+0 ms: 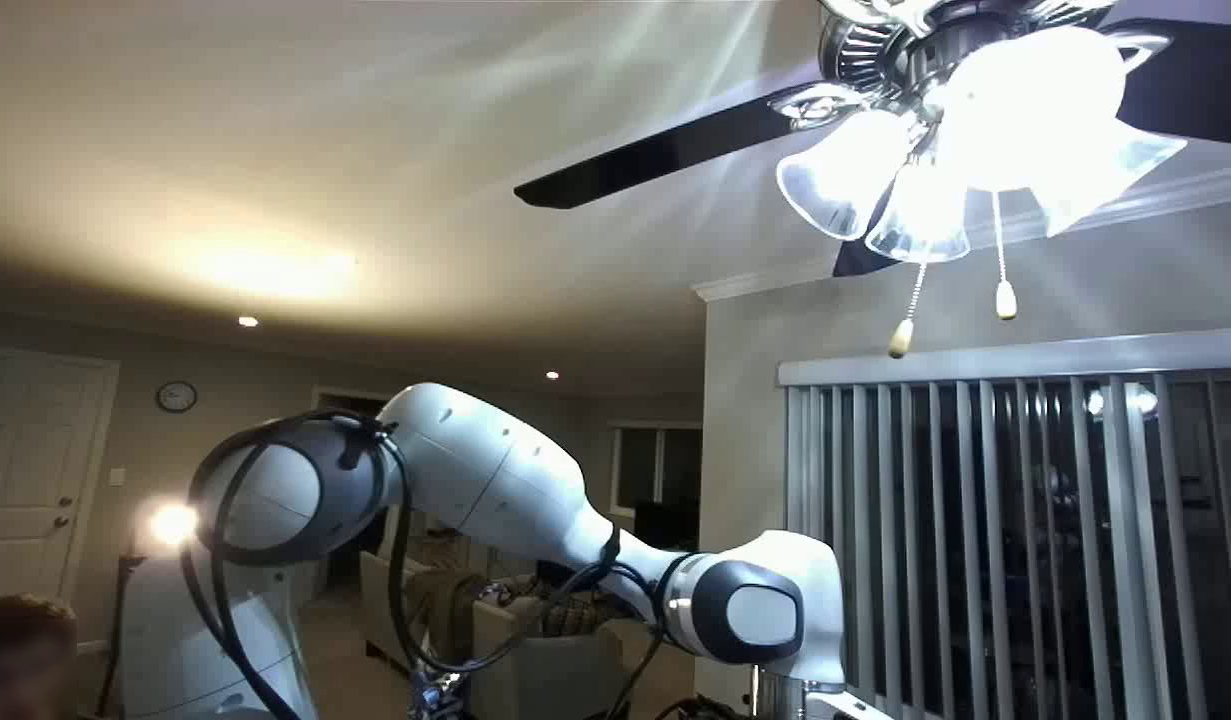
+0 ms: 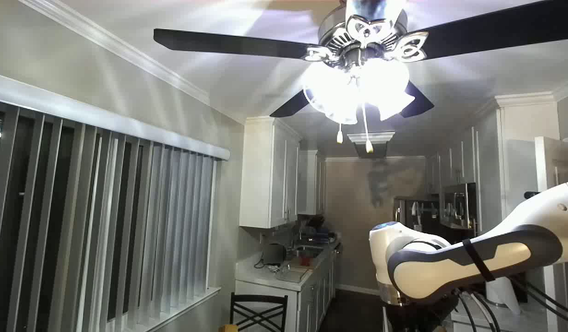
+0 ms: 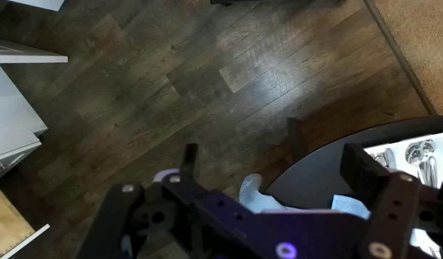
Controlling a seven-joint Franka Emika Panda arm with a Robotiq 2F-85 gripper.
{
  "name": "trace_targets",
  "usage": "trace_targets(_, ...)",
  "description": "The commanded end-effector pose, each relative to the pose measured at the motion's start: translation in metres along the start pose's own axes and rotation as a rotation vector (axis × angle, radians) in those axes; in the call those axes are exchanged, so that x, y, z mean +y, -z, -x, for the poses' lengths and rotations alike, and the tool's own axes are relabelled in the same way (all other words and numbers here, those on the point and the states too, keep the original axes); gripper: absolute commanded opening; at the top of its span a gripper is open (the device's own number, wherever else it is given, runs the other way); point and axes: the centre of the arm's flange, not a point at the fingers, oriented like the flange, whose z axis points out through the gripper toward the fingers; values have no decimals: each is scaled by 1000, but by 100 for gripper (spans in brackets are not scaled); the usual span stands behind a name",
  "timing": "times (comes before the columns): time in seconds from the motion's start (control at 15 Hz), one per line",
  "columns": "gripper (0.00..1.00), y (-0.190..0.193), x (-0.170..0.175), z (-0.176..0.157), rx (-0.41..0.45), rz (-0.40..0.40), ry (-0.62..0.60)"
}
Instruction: Turn off the lights
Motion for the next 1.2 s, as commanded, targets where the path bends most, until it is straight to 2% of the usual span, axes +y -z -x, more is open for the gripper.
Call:
trace_targets(0.0, 100, 0, 0, 0, 0, 0, 0)
trace_targets(0.33, 100, 0, 0, 0, 0, 0, 0)
trace_targets(0.4, 100, 5, -1, -2, 37, -5, -13)
trace_targets(0.67, 100, 34, 0, -15, 296, -50, -61)
trace_targets(1.13, 100, 82, -15, -29, 681, -53, -180)
